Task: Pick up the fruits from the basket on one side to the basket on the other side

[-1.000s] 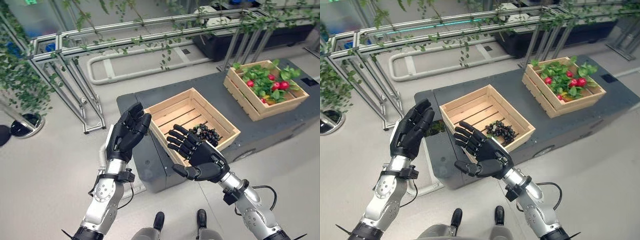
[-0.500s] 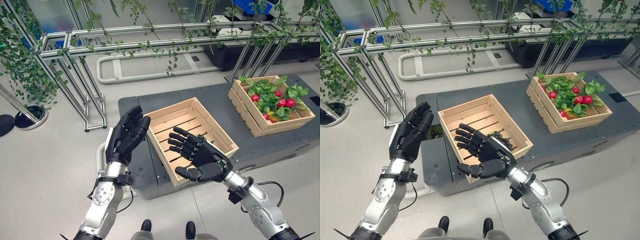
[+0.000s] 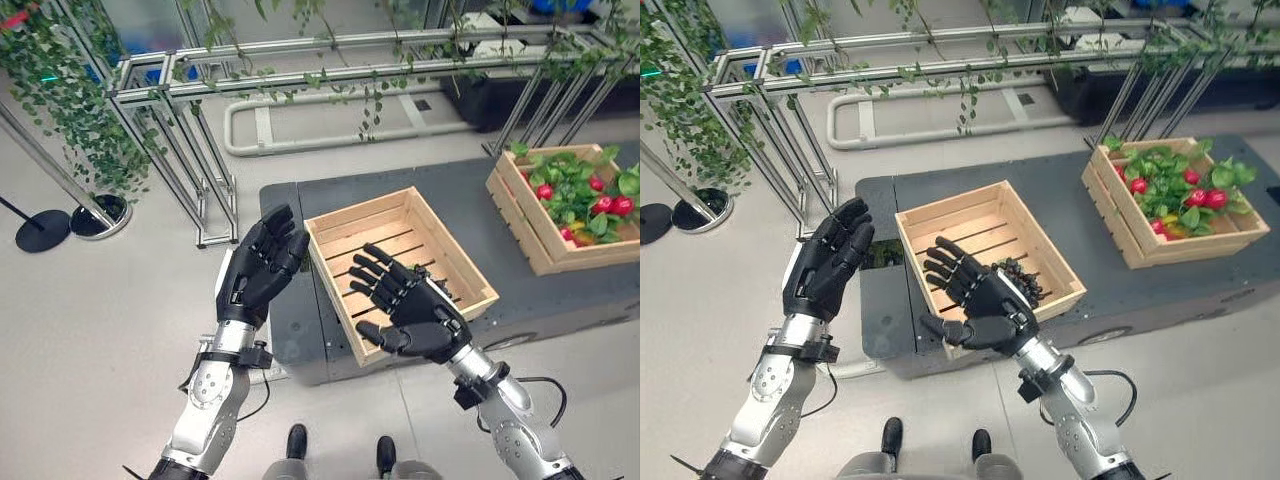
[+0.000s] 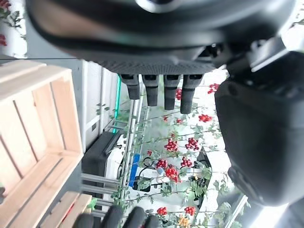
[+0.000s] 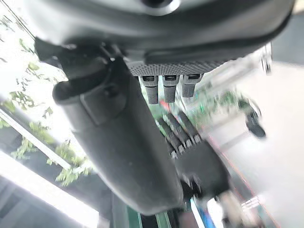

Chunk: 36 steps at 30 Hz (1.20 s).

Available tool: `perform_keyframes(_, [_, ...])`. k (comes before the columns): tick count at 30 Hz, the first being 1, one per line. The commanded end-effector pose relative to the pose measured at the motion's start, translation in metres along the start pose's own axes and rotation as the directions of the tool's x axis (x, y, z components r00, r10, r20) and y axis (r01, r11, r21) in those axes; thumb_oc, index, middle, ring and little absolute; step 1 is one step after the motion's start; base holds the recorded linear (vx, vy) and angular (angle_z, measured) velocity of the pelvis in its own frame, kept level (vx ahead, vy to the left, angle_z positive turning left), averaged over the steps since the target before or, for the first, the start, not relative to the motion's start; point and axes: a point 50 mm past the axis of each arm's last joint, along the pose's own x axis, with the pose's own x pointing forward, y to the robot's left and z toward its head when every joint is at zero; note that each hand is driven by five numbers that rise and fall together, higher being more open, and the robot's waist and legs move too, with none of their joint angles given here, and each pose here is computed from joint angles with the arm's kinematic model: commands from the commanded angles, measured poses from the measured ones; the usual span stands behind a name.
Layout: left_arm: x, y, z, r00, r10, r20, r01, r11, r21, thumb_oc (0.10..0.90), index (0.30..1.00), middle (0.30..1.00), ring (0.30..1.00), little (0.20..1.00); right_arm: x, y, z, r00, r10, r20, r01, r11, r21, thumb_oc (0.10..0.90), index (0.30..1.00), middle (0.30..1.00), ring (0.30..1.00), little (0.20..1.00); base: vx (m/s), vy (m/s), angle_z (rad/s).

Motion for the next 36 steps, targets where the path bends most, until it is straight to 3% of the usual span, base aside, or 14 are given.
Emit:
perform_keyframes(1, [0.012,-0.004,0.042,0.958,-0.073,0.279,0.066,0.997,0.031,0.800,0.900,0.900,0.900,0.900,0.011,0.009,0.040,0.950,-0.034,0.310,0.065,0.994,-0.088,0.800,0.900,0.900,0.900,0.900,0.17,0.463,-0.81])
perform_keyframes(7, [0.010,0.000,0.045,0.965,-0.079,0.251,0.056,0.993,0.100,0.800,0.900,0.900,0.900,0.900,-0.013,0.004,0.050,0.867,-0.260,0.424,0.298,0.954,-0.024,0.800,0.900,0.900,0.900,0.900,0.09,0.241,-0.44])
perform_keyframes(13, [0.015,0.012,0.057,0.954,-0.027,0.299,-0.032,0.981,0.192,0.800,0.900,0.900,0.900,0.900,-0.018,-0.004,0.049,0.837,-0.348,0.423,0.398,0.917,-0.031,0.800,0.900,0.900,0.900,0.900,-0.01,0.043,-0.55])
perform_keyframes(21, [0.021,0.017,0.064,0.939,0.005,0.345,-0.095,0.965,0.245,0.800,0.900,0.900,0.900,0.900,-0.034,-0.027,0.054,0.685,-0.574,0.448,0.661,0.749,-0.050,0.800,0.900,0.900,0.900,0.900,0.02,-0.119,-0.40])
perform_keyframes(25, [0.023,0.014,0.061,0.941,0.014,0.337,-0.099,0.967,0.237,0.800,0.900,0.900,0.900,0.900,-0.038,-0.032,0.051,0.633,-0.634,0.444,0.720,0.693,-0.038,0.800,0.900,0.900,0.900,0.900,0.02,-0.054,-0.06])
perform_keyframes(32, [0.022,0.004,0.056,0.954,-0.060,0.292,0.002,0.981,0.195,0.800,0.900,0.900,0.900,0.900,-0.044,-0.033,0.033,0.641,-0.684,0.349,0.732,0.681,-0.010,0.800,0.900,0.900,0.900,0.900,0.01,-0.010,-0.01])
perform_keyframes(36, [0.018,-0.009,0.048,0.961,-0.157,0.230,0.123,0.980,0.154,0.800,0.900,0.900,0.900,0.900,-0.047,-0.032,0.015,0.652,-0.712,0.261,0.721,0.689,0.079,0.800,0.900,0.900,0.900,0.900,-0.01,-0.157,0.01])
